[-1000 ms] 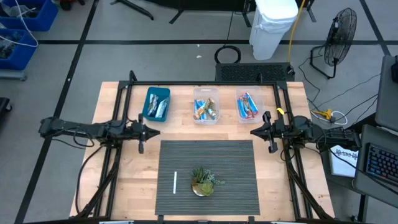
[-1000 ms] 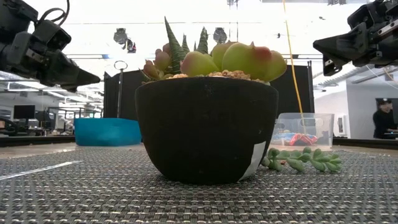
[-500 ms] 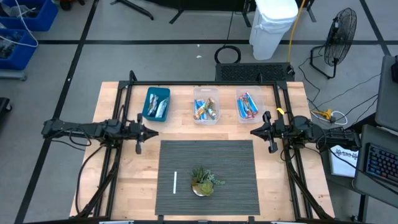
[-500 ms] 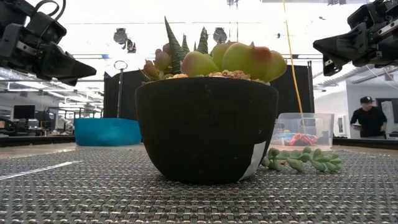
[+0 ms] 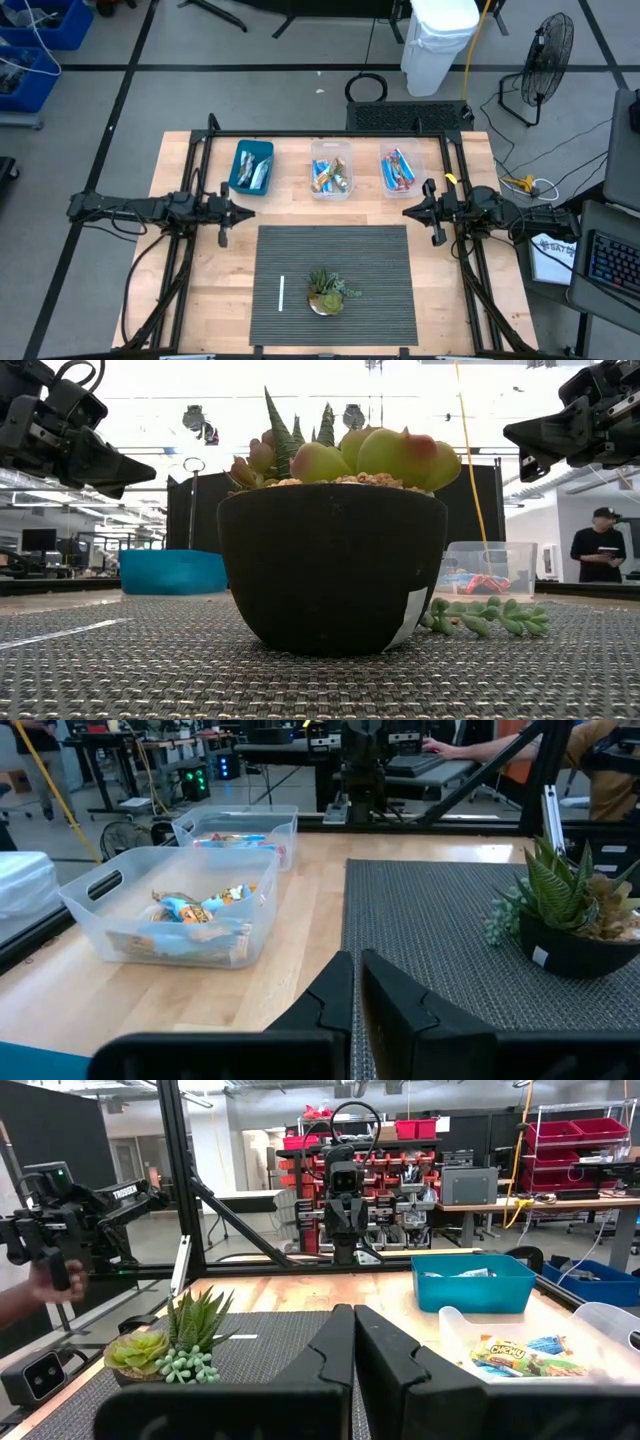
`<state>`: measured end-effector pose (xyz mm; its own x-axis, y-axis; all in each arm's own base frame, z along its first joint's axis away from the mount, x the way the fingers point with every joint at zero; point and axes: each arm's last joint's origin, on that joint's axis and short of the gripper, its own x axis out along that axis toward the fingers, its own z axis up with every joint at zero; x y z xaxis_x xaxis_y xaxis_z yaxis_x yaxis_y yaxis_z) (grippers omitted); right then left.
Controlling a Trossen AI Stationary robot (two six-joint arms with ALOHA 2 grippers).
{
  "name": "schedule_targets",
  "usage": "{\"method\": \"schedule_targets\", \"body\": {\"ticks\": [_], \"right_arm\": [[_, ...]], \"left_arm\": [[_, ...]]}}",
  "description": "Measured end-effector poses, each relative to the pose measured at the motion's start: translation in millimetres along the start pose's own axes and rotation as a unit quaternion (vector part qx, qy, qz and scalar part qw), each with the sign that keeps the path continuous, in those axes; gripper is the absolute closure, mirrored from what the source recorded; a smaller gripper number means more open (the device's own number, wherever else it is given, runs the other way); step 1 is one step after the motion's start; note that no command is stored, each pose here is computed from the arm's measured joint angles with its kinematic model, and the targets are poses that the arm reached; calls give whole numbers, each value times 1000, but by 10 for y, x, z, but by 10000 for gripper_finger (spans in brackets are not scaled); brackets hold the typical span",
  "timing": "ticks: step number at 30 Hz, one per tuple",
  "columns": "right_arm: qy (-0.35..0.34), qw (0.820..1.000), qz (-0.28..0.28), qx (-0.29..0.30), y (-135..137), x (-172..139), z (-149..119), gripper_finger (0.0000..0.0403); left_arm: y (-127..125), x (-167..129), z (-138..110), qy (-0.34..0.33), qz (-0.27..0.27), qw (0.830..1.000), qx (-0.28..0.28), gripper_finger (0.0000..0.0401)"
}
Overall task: Pick and place Granola Bars by type
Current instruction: Return to Home Position
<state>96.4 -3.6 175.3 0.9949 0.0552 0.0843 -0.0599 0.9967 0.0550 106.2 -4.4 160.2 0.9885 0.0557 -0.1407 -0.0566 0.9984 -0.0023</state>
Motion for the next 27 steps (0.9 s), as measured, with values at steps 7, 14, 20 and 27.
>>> {"method": "schedule_targets", "body": {"ticks": [7, 14, 20, 27], "right_arm": [[0, 1000, 0, 0, 0, 0, 0, 398], [0, 1000, 0, 0, 0, 0, 0, 399], [0, 1000, 0, 0, 0, 0, -1, 399], [0, 1000, 0, 0, 0, 0, -2, 399]], "left_arm": [[0, 0, 5, -2, 0, 1000, -2, 370], [0, 0, 6, -3, 0, 1000, -2, 370], [0, 0, 6, -3, 0, 1000, -2, 370], [0, 0, 7, -4, 0, 1000, -2, 370]]}}
